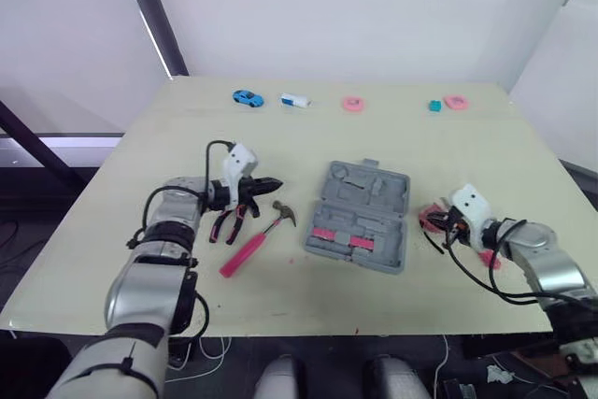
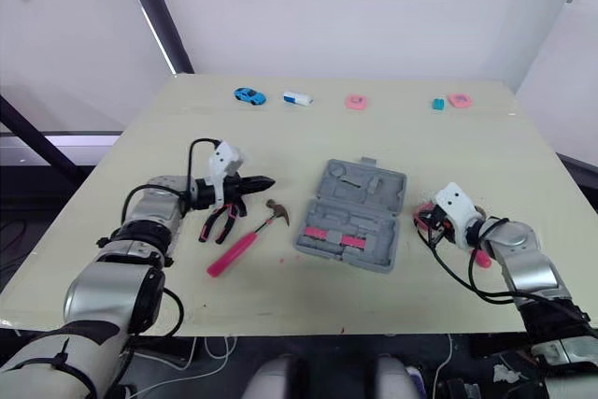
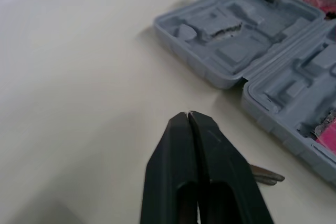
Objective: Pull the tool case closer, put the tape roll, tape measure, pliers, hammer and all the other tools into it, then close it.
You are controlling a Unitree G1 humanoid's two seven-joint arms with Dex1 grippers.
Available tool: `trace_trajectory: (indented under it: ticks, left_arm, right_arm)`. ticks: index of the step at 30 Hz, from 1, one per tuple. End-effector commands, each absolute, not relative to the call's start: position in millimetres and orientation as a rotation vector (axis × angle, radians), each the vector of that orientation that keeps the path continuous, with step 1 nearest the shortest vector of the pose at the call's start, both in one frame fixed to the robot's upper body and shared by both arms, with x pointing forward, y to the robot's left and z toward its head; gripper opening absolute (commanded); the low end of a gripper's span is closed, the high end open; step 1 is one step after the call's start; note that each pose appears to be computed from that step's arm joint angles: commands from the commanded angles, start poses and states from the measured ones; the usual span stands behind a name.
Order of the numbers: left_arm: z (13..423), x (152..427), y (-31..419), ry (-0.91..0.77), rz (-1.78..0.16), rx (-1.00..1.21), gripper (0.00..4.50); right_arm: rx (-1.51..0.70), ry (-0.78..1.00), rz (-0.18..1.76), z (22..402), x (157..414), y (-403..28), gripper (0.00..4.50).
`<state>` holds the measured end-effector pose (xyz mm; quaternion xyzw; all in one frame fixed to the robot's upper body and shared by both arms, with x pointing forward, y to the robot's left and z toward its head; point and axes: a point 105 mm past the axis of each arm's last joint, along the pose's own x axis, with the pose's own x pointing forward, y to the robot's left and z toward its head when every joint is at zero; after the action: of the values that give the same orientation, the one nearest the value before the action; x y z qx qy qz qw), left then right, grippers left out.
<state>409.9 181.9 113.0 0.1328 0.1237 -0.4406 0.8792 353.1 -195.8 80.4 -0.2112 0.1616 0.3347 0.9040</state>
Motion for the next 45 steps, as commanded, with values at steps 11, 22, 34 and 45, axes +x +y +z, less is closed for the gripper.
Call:
trace_trajectory:
  ticks: [11, 22, 34, 45]
  left_arm:
    - [107.1, 428.3, 142.6, 0.318, -0.888, 0.387, 0.07]
    - [96.3, 432.4, 139.6, 0.357, -0.816, 0.369, 0.07]
    - [87.0, 429.5, 143.8, 0.402, -0.794, 0.294, 0.07]
    - [80.2, 421.4, 148.2, 0.451, -0.831, 0.208, 0.07]
  right_arm:
    - [-0.522, 0.379, 0.739, 72.2, 367.8, -175.6, 0.0]
    - [-0.509, 0.368, 0.757, 67.9, 376.6, -159.3, 0.0]
    - [-0.509, 0.328, 0.813, 66.7, 381.4, -144.6, 0.0]
    - [-0.505, 0.333, 0.839, 58.6, 382.4, -136.2, 0.0]
